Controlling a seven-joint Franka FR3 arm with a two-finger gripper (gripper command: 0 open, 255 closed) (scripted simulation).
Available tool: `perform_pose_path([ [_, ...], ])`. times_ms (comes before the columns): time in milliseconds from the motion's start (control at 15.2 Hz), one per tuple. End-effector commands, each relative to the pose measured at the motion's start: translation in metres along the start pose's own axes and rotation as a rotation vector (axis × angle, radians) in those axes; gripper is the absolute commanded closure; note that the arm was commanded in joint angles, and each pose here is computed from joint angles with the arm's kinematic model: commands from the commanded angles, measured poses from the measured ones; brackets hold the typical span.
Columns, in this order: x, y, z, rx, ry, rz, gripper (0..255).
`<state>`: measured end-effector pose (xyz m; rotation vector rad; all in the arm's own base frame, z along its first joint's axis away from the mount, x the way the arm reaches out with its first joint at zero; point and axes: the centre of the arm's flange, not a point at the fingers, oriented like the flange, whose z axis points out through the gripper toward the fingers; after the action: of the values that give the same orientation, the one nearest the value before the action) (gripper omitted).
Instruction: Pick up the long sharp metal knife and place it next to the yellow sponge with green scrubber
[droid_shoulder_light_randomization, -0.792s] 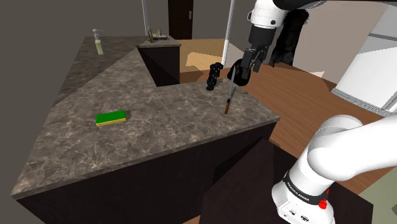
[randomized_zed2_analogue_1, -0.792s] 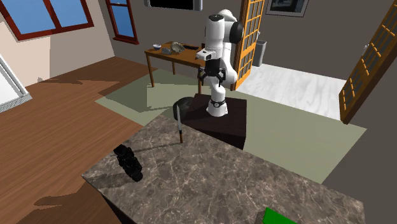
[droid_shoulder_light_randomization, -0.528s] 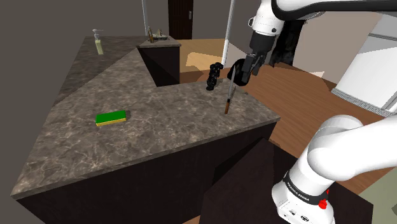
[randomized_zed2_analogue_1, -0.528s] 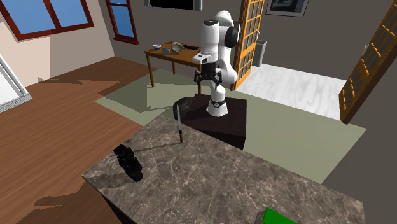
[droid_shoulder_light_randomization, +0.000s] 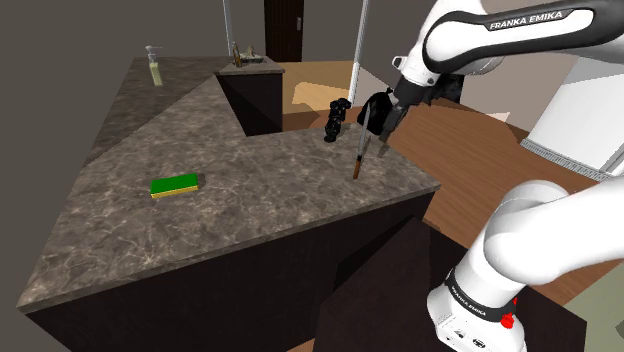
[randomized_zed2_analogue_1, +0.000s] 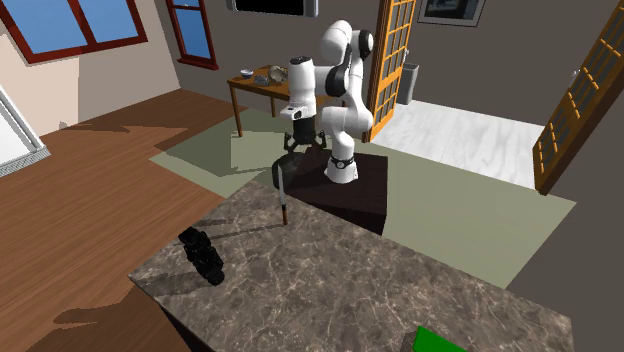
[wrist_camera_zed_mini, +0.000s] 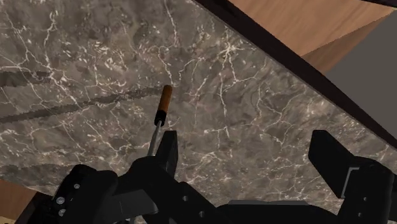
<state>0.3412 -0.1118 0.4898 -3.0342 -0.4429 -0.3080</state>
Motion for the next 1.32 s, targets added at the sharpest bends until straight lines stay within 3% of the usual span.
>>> perform_pose_path([
  [0, -0.002, 0.020, 0.019, 0.011, 0.040, -0.041, 0],
  [660, 0.011, 0.115, 0.113, 0.078, 0.215, -0.219, 0],
  [1254, 0.019, 0.111, 0.152, 0.078, 0.215, -0.219, 0],
])
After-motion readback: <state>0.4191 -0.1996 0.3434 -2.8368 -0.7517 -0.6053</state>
